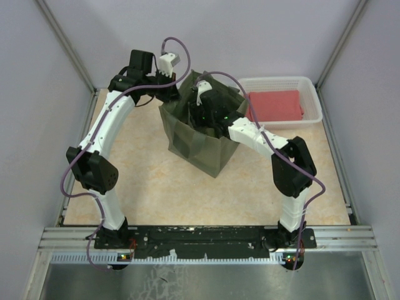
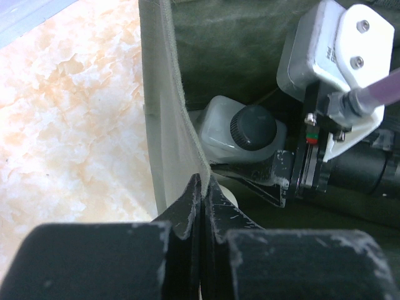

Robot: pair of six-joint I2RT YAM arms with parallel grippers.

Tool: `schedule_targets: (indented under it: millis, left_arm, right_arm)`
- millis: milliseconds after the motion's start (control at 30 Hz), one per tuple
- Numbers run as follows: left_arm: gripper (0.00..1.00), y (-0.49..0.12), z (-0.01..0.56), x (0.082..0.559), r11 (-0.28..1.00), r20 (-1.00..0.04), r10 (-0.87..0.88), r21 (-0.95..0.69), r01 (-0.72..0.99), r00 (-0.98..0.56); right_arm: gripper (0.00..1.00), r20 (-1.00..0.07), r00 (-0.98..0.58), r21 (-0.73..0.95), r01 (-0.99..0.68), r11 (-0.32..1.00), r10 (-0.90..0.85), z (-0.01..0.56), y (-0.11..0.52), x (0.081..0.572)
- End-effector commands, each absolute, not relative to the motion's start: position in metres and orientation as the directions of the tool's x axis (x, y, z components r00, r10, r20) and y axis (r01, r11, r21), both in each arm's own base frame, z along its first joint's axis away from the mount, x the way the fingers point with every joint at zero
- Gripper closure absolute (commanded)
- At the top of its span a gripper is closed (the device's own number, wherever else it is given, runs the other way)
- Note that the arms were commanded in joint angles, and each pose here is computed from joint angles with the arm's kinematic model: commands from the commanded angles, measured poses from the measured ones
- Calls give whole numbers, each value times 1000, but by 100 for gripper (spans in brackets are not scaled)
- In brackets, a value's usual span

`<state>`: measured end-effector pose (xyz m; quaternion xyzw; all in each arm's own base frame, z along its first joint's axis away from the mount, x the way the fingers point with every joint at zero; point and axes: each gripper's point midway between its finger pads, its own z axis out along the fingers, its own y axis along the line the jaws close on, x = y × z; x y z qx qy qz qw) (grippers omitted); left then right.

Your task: Place the personal care products into the canvas bag

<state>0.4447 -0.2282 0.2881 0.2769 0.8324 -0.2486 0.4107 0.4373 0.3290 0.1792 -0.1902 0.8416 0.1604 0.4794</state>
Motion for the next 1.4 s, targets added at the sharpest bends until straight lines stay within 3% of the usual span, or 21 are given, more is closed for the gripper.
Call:
schedule_targets:
  millis: [0,267,300,467,567,600,700,900,1067,1100,1367]
  left_arm:
    - [100,-226,321,445,714,-881,228,-137,686,-414]
    - [97,-225,317,445,719,-877,231,-137,681,-421]
    - [96,-225,317,445,720,-877,230,-137,680,-421]
    - [90,-225,316,444,720,-877,229,-140,680,-422]
    - [87,-225,316,444,719,-877,229,-139,681,-421]
    - [85,-225,316,444,720,-877,229,-140,680,-422]
    - [80,-224,316,443,722,-876,230,-138,678,-423]
    - [59,-221,321,443,731,-881,229,-125,670,-414]
    - [5,-215,333,442,752,-892,213,-110,649,-398]
    - [1,-214,337,441,758,-896,210,-104,644,-392]
    - [0,-191,390,427,823,-946,133,-61,564,-296]
  right_arm:
    - [100,-946,-299,-14,-356,934,-128,223,310,465]
    - [100,-922,-362,14,-394,919,-141,194,322,448]
    - [94,-917,-373,21,-402,916,-142,192,323,445]
    - [43,-905,-397,41,-441,897,-154,196,326,433]
    - [6,-910,-382,35,-454,890,-159,219,325,428]
    - [1,-914,-373,28,-453,891,-161,228,324,427]
    - [1,-928,-339,15,-447,894,-154,259,316,422]
    - [1,-969,-227,6,-419,908,-99,336,286,401]
    - [1,-976,-200,-12,-355,935,-89,368,249,377]
    - [1,-974,-205,-20,-339,940,-94,368,241,373]
    - [1,-968,-221,-61,-239,969,-116,355,188,338]
